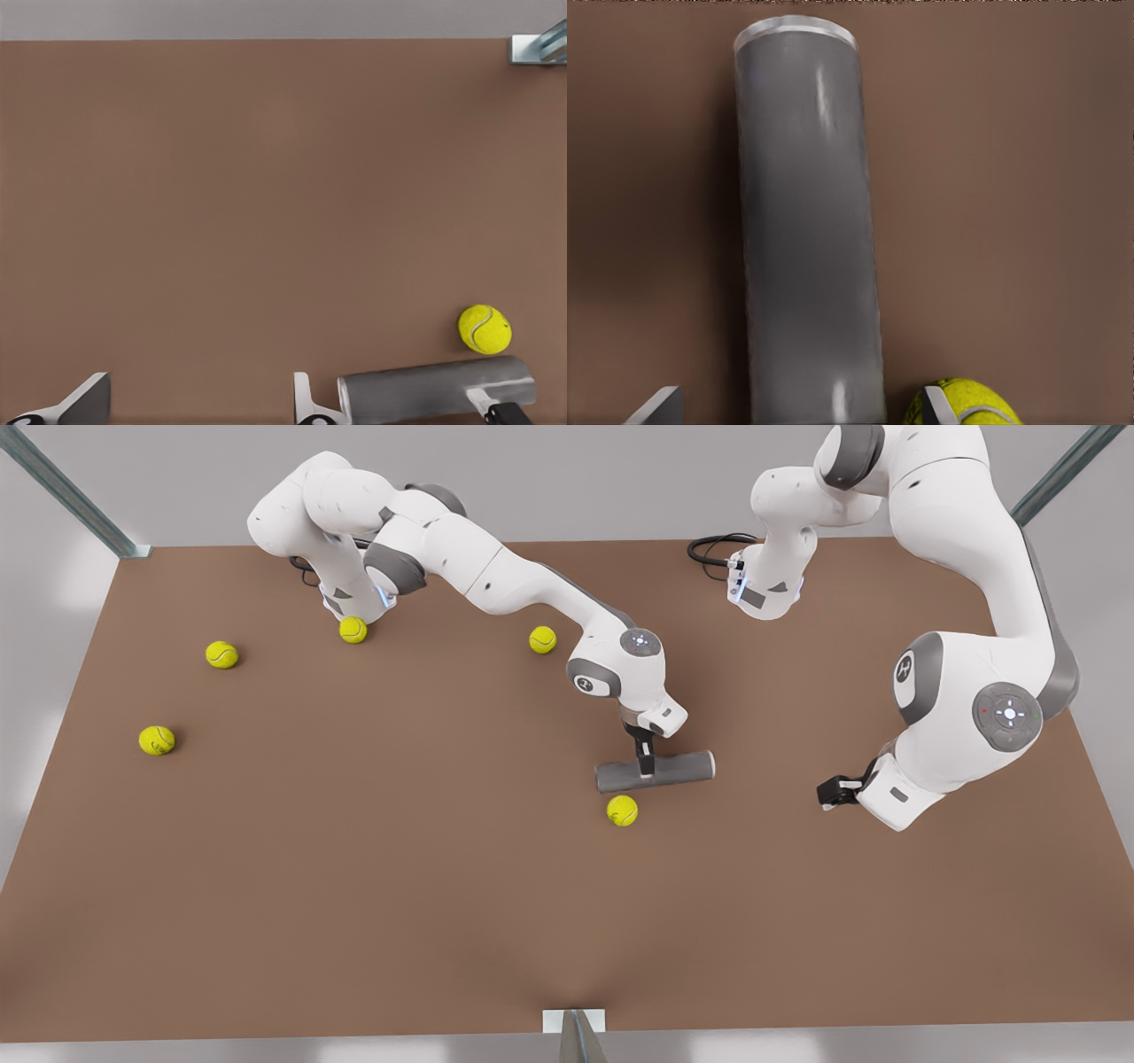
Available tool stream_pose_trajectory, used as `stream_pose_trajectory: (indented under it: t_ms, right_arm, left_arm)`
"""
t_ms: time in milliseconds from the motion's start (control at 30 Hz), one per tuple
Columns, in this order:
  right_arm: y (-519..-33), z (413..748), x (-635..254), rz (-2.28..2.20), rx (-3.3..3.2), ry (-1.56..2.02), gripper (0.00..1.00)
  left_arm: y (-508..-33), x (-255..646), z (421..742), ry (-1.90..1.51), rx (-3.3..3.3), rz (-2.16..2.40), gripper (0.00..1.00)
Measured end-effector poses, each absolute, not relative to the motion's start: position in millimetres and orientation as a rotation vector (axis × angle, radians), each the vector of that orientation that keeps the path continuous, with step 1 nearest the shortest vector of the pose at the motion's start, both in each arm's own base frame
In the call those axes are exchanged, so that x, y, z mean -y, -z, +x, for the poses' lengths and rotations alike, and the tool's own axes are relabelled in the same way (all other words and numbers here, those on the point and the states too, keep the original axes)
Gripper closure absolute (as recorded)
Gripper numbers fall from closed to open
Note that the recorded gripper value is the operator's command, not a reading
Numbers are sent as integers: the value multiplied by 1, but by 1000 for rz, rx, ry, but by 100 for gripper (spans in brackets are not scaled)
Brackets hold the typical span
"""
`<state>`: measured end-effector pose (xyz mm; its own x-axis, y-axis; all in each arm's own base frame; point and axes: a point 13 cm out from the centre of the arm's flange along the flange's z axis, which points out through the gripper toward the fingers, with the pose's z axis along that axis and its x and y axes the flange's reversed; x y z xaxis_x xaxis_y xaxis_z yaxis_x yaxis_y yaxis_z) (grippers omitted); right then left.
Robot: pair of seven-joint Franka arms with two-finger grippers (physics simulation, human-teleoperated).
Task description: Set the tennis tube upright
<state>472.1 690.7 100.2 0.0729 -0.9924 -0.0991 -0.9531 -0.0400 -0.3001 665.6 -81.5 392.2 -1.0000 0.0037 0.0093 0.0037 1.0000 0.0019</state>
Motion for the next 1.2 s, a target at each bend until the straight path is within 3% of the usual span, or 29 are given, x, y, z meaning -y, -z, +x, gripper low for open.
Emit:
stream_pose_trajectory:
  t_ms: [133,200,267,333,400,433,500,600,733,867,967,1200]
  right_arm:
    - [-146,474,-699,-2029,-1945,161,0]
    - [-215,473,-705,-1974,-1948,110,0]
    - [-337,473,-691,-1877,-1984,27,0]
    - [-446,521,-598,-1709,-2153,20,0]
    - [-499,590,-441,-1460,-2438,90,0]
    - [-516,609,-365,-1333,-2572,116,0]
    - [-539,620,-226,-1070,-2811,120,0]
    - [-576,576,-105,-812,-3009,34,0]
    - [-573,525,-57,-669,-3184,-49,0]
    - [-519,521,-49,-570,-3371,-27,0]
    - [-510,522,-39,-482,-3405,-14,0]
    - [-507,525,-34,-367,-3422,15,0]
  left_arm:
    - [-400,86,663,2,3139,0,0]
    - [-401,86,663,3,3139,9,0]
    - [-401,86,662,2,3139,17,0]
    - [-403,88,662,0,3140,24,0]
    - [-410,103,658,-15,3146,51,0]
    - [-418,118,656,-44,3149,85,0]
    - [-425,175,642,-124,3130,138,0]
    - [-417,254,615,-180,3064,299,0]
    - [-353,280,581,-82,2913,691,0]
    - [-294,293,547,-33,2810,1060,0]
    - [-267,295,520,-49,2749,1309,0]
    - [-214,305,532,-210,2510,1800,0]
